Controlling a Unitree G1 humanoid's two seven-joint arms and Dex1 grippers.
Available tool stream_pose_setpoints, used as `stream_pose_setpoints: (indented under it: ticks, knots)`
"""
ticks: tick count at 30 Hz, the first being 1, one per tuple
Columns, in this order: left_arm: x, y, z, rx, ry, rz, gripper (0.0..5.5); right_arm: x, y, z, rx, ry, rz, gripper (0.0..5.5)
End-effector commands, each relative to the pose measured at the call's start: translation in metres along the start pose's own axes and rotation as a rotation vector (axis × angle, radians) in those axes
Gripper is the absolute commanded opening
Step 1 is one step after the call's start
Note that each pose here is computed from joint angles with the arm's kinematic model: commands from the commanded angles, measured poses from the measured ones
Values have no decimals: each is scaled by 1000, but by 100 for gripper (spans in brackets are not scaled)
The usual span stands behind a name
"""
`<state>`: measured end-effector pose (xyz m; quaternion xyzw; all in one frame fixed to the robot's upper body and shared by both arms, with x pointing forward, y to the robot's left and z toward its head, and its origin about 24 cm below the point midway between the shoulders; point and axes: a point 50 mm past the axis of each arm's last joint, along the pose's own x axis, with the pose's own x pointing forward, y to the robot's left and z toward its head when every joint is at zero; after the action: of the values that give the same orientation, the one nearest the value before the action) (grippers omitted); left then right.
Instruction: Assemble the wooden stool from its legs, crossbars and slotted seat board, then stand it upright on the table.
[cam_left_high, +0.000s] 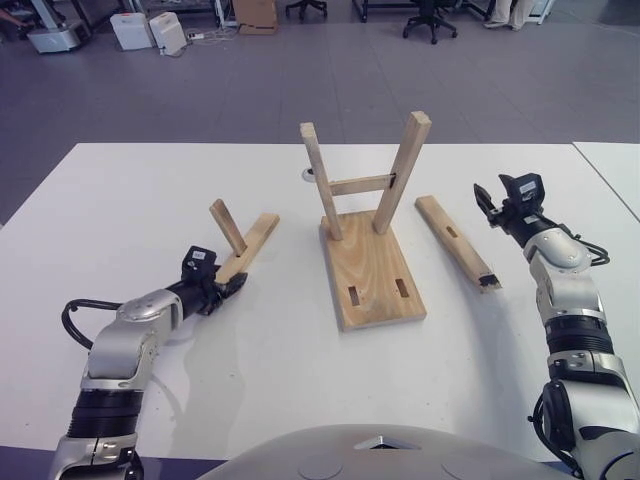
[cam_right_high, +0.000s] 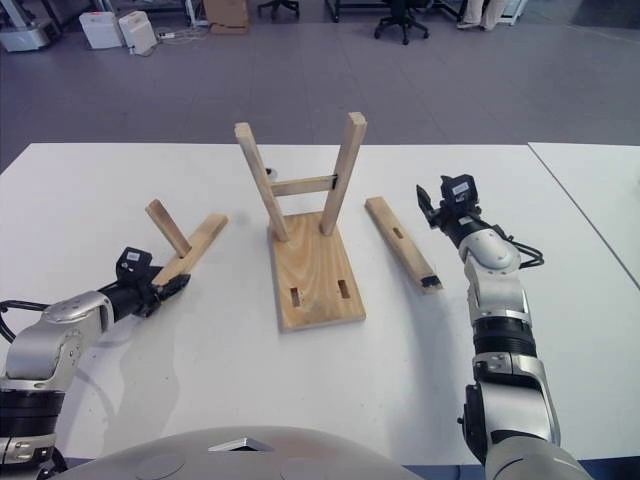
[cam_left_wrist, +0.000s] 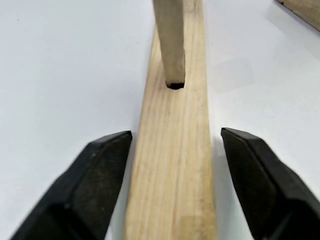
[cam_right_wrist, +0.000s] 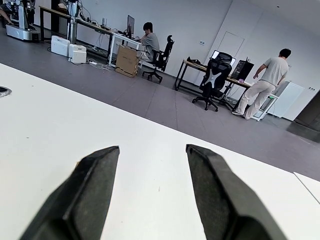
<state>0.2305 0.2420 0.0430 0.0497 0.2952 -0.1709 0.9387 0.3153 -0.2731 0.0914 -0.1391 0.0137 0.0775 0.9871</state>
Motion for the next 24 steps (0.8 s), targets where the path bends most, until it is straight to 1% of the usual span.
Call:
stream_pose_setpoints:
  ticks: [1, 2, 3, 4, 5, 7, 9, 10, 12, 14, 16, 18, 20, 24]
  knots:
    - [0, 11, -21, 99, 107, 25, 249, 2, -9, 16, 145, -53, -12, 249]
    - [0, 13, -26, 125, 122, 26, 230, 2, -12, 22, 192, -72, -9, 249]
    - [0, 16, -26, 137, 103, 26, 210, 2, -15, 30, 250, -101, 2, 249]
    - [-1, 20, -13, 123, 21, 36, 204, 1, -18, 44, 313, -147, 19, 249]
    - [-3, 24, 4, 113, -84, 45, 204, 0, -20, 57, 370, -191, 39, 268]
    - [-13, 34, 49, 99, -326, 79, 203, -2, -22, 86, 480, -292, 90, 301]
    - [-30, 35, 102, 136, -566, 111, 203, -4, -18, 122, 585, -411, 164, 345]
    - [-39, 29, 129, 171, -671, 105, 203, -5, -11, 140, 639, -470, 229, 349]
    - [-54, 5, 175, 260, -837, 51, 203, -6, 14, 176, 702, -552, 391, 349]
    - [-60, -19, 201, 329, -916, -21, 203, -5, 36, 201, 746, -585, 505, 349]
    - [-61, -36, 214, 368, -946, -82, 203, -4, 49, 215, 782, -596, 573, 349]
    - [-55, -70, 230, 403, -992, -214, 203, -2, 68, 232, 815, -613, 644, 349]
    - [-50, -96, 238, 431, -1016, -312, 203, 0, 80, 241, 852, -622, 680, 349]
    - [-46, -112, 236, 448, -1012, -373, 203, 2, 92, 241, 902, -587, 692, 349]
